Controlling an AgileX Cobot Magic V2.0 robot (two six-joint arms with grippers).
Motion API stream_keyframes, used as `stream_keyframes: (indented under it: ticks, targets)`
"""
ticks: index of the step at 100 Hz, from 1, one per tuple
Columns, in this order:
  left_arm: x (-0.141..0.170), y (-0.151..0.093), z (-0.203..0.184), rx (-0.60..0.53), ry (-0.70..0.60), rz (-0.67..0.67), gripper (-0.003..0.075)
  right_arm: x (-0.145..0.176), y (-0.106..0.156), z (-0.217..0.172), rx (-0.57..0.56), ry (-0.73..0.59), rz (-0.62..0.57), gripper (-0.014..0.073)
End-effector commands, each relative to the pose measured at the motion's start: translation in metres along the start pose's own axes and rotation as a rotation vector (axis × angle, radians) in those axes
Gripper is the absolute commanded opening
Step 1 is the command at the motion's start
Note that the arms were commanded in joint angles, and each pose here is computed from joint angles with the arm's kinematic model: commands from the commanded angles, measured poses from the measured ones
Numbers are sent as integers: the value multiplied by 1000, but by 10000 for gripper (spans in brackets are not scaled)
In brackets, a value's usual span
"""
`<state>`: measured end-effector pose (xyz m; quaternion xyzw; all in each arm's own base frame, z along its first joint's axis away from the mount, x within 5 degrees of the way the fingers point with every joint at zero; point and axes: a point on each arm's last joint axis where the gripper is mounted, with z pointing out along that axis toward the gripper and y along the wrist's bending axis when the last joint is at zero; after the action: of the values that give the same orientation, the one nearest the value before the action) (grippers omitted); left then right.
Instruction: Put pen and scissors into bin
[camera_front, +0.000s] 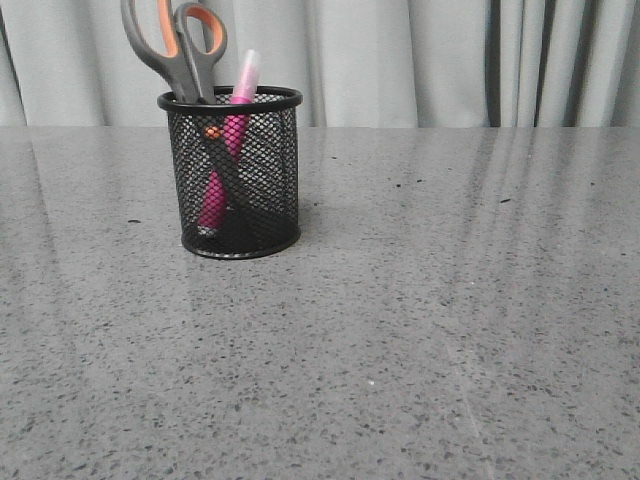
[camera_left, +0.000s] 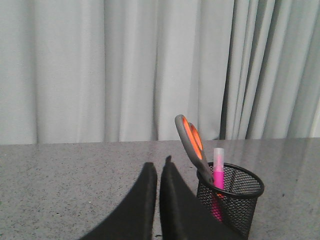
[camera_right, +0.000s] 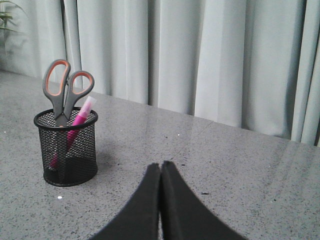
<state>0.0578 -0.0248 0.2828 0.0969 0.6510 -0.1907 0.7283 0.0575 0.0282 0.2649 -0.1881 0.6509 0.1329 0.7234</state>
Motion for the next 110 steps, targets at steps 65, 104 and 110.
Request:
stream_keyframes:
  ticks: [65, 104, 110]
  targets:
    - [-13, 0, -11, 3, -147, -43, -20, -6, 1, -11, -4, -134, -27, -65]
    - [-11, 0, -11, 1, -140, -35, -20, -6, 1, -11, -4, -134, -27, -65]
    - [-9, 1, -11, -12, -137, -17, -20, -6, 1, -11, -4, -134, -27, -65]
